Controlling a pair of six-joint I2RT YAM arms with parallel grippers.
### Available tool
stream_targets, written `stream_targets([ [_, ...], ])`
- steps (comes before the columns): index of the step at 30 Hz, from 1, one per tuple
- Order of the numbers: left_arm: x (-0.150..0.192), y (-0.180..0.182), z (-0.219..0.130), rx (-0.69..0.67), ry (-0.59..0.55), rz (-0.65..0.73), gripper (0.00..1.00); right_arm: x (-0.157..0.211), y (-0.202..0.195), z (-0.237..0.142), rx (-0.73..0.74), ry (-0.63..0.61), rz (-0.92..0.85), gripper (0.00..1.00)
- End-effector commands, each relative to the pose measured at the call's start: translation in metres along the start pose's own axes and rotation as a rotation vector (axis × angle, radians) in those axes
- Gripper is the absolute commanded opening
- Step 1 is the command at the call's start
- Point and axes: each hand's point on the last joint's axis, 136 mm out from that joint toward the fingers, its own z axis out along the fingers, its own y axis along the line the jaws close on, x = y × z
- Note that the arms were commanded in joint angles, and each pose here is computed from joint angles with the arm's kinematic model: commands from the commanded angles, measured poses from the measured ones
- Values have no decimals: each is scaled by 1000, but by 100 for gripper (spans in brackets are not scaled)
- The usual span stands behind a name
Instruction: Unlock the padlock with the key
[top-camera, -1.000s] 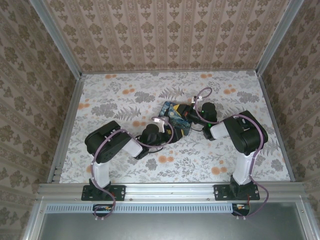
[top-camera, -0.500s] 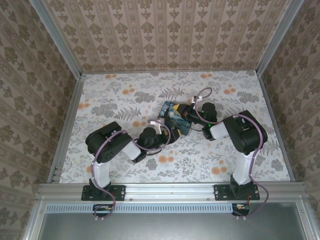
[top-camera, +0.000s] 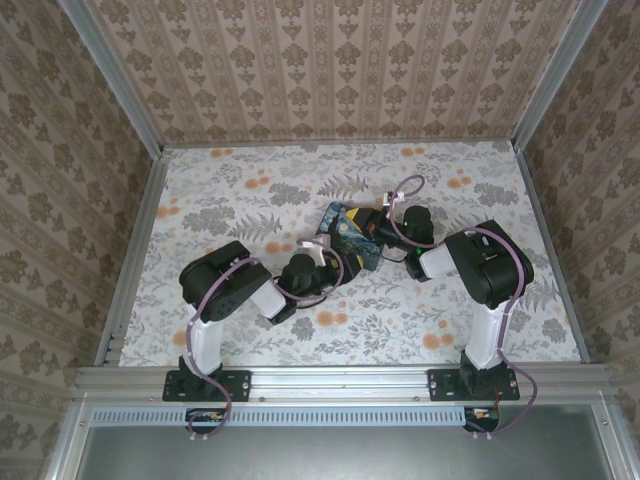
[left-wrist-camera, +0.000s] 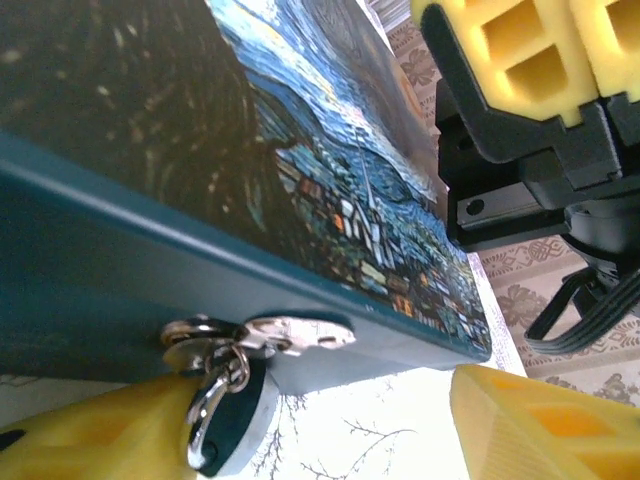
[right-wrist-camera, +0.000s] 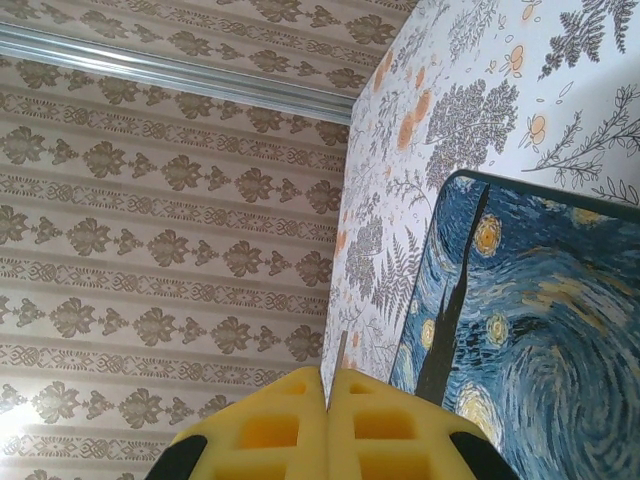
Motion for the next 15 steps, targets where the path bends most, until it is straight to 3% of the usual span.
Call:
stream_targets([
  [1,6,12,4,-32,3,-15,60,23,-61,-7,170,46,97,0],
  [12,8,19,-1,-61,-2,-17,28,23,-61,-7,167,45,99,0],
  [15,8,21,0,-65,-2,-24,24,23,-60,-6,165,46,99,0],
])
